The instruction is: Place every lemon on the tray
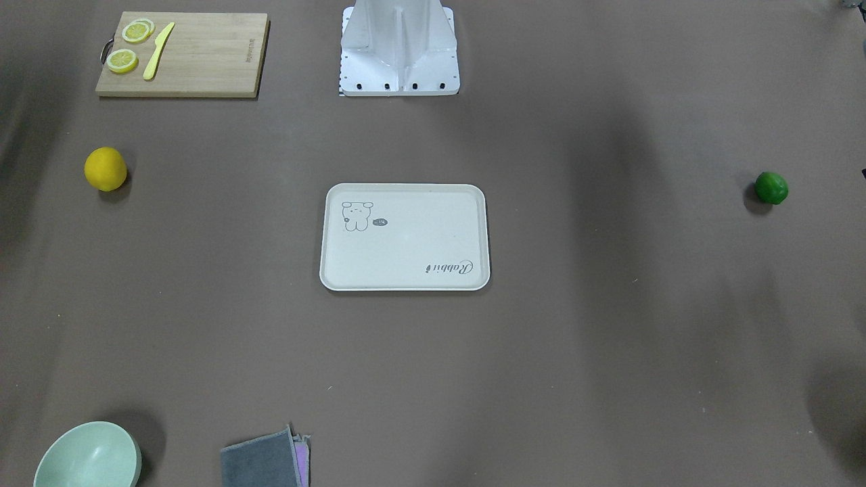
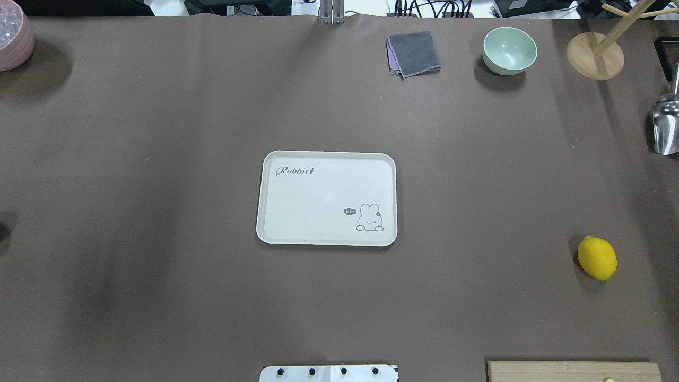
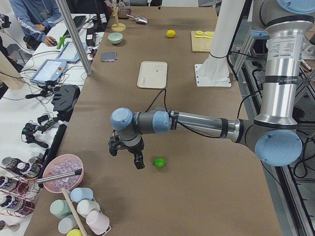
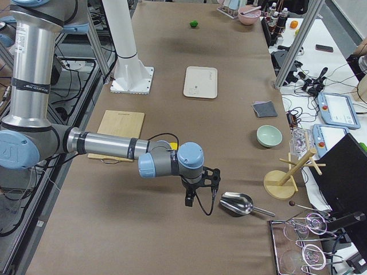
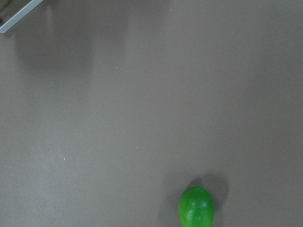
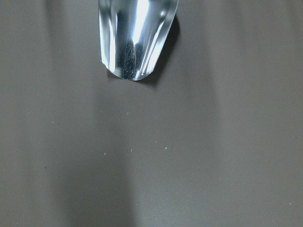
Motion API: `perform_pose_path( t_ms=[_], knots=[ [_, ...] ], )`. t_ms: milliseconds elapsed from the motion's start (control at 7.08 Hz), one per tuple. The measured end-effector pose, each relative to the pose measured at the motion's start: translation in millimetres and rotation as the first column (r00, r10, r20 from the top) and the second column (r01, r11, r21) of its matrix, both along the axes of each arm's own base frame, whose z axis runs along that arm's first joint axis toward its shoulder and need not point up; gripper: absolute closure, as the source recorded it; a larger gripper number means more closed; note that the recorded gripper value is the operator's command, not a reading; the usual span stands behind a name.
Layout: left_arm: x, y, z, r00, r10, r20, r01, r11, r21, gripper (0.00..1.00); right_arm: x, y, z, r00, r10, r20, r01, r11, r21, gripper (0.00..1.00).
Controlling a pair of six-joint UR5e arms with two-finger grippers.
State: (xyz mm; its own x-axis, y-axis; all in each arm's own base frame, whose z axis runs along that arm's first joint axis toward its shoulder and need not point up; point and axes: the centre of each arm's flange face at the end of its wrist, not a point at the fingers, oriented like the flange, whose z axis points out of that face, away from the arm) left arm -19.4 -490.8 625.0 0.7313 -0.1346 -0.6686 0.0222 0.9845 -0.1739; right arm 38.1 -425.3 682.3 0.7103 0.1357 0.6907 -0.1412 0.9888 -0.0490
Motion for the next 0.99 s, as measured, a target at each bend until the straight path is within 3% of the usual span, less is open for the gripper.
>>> perform_pose_path(
  t_ms=[424, 989],
  knots=[
    [0.7, 13.6, 9.0, 0.998, -0.01, -0.06, 0.01, 1.0, -0.004, 0.02, -0.1, 1.5, 0.5, 1.0, -0.001, 0.002, 0.001, 1.0, -0.002, 0.0],
    [1.1, 14.5, 10.2, 0.997, -0.047, -0.067, 0.044, 0.998, -0.041, 0.02, -0.9, -1.3, -6.3, 1.0, -0.003, 0.002, 0.003, 1.0, 0.013, 0.0]
  ],
)
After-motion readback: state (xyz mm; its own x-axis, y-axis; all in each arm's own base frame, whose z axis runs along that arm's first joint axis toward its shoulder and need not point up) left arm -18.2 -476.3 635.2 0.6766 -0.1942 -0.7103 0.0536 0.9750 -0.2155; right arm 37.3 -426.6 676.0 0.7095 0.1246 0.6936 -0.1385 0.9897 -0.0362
